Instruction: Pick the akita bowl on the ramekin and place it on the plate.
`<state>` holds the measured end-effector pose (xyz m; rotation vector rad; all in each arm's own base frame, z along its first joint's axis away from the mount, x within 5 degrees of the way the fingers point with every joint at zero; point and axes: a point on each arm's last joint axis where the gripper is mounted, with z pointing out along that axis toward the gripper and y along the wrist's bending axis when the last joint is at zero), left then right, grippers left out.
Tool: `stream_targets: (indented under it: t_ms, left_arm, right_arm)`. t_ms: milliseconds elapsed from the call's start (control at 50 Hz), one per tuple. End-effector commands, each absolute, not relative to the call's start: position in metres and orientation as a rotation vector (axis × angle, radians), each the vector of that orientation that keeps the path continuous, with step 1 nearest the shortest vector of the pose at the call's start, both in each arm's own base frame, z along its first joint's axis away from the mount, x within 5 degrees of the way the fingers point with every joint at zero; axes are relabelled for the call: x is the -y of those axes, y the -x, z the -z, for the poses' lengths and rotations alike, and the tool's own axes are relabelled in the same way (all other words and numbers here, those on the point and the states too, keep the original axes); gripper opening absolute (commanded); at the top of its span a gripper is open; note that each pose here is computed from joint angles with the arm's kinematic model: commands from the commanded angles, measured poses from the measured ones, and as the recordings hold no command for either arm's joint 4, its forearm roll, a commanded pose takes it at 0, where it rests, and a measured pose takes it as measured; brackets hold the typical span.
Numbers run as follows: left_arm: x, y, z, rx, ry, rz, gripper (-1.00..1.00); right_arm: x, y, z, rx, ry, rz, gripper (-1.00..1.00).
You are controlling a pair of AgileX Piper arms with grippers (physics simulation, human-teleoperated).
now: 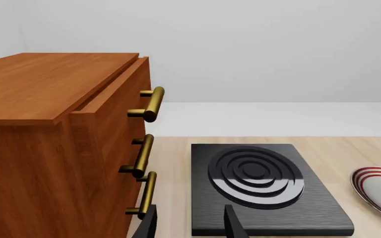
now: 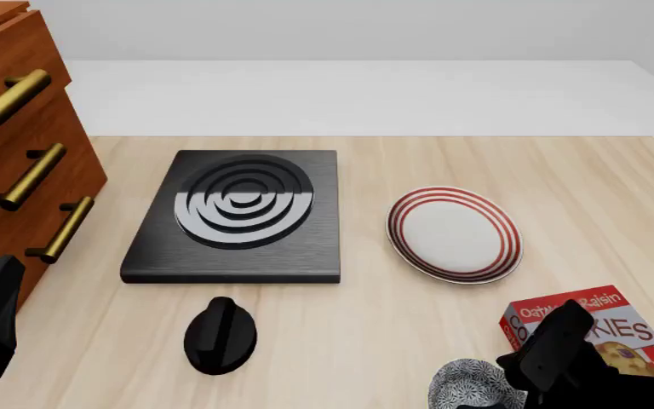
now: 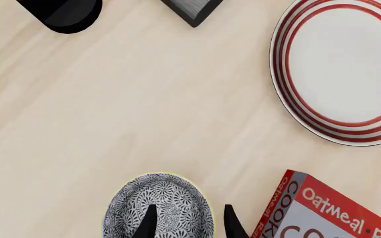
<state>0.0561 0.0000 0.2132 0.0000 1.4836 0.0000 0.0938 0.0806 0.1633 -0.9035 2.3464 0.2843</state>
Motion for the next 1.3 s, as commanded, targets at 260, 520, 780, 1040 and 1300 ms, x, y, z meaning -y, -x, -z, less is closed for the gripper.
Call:
stream_targets:
  t_ms: [260,520,780,1040,1300]
  left_arm:
    - [0.0,-0.056,-0.213,-1.484,0.0,0.0,1.0]
    - [0.0,-0.056,-0.213,-1.484,0.0,0.0,1.0]
    - [0.0,-0.056,-0.213,-1.484,0.0,0.0,1.0]
    - [0.0,-0.056,-0.213,-1.484,0.0,0.0,1.0]
    - [0.0,-0.056,-0.213,-1.484,0.0,0.0,1.0]
  right_arm:
    - [-0.082,-0.094,-0.151,-2.367,0.92,-0.279,1.0]
    - [-0.085,-0.093,-0.154,-2.347,0.949,-0.292,1.0]
    - [-0.083,-0.093,-0.161,-2.316,0.968,-0.276,-1.0]
    - [-0.085,-0.092,-0.174,-2.294,0.974,-0.293,-1.0]
    - [-0.084,-0.089,-0.202,-2.25,0.964,-0.32,-1.0]
